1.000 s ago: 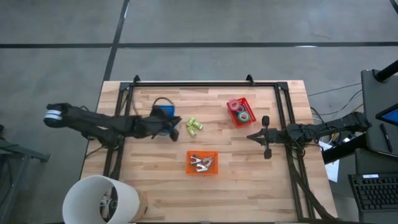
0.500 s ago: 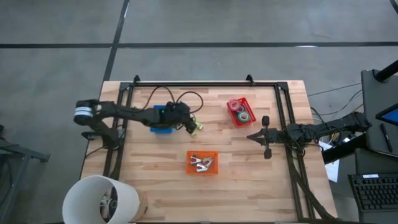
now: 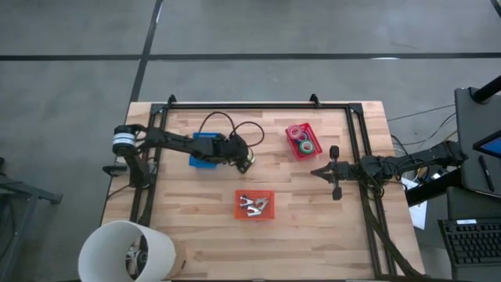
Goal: Pick and place Stapler, Stapler remover, tape
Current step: Put the top left green staple wire box into the blue basket
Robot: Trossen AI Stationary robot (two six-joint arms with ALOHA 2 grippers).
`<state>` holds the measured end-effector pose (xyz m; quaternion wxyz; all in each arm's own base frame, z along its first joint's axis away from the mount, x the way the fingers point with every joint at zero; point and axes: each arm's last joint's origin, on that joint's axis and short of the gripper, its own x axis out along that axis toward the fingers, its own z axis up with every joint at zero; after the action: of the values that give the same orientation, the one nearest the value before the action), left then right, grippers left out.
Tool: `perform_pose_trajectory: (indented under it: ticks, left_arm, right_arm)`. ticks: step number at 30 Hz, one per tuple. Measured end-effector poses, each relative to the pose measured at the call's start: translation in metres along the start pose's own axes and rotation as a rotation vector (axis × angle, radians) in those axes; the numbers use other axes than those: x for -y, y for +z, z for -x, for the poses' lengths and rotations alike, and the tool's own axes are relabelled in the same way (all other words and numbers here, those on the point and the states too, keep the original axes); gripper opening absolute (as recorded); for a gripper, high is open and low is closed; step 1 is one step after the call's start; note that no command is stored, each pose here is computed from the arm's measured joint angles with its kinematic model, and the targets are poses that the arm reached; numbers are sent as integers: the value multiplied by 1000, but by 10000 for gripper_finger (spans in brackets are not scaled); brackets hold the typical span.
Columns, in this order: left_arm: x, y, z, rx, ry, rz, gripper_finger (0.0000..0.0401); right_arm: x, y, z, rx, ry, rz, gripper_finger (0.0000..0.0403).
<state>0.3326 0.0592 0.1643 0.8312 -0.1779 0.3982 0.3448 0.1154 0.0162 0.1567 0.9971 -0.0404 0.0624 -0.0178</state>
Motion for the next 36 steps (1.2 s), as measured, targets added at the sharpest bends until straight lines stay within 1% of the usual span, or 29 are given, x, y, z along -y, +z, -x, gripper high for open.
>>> perform_pose_trajectory:
  ticks: [15,26,31,34,36]
  left_arm:
    - [-1,-12,-20,-50,46,-42,252]
    - [-7,-10,-22,-73,58,-37,251]
    - [-15,-8,-25,-86,63,-18,236]
    - [-19,-6,-27,-92,66,-37,232]
    - [-22,-4,-29,-103,46,-54,232]
  right_arm:
    - [0,0,0,0,0,0,8]
    - [0,0,0,0,0,1,8]
    - [0,0,0,0,0,1,8]
    - [0,0,0,0,0,-1,8]
    - [0,0,0,0,0,2,8]
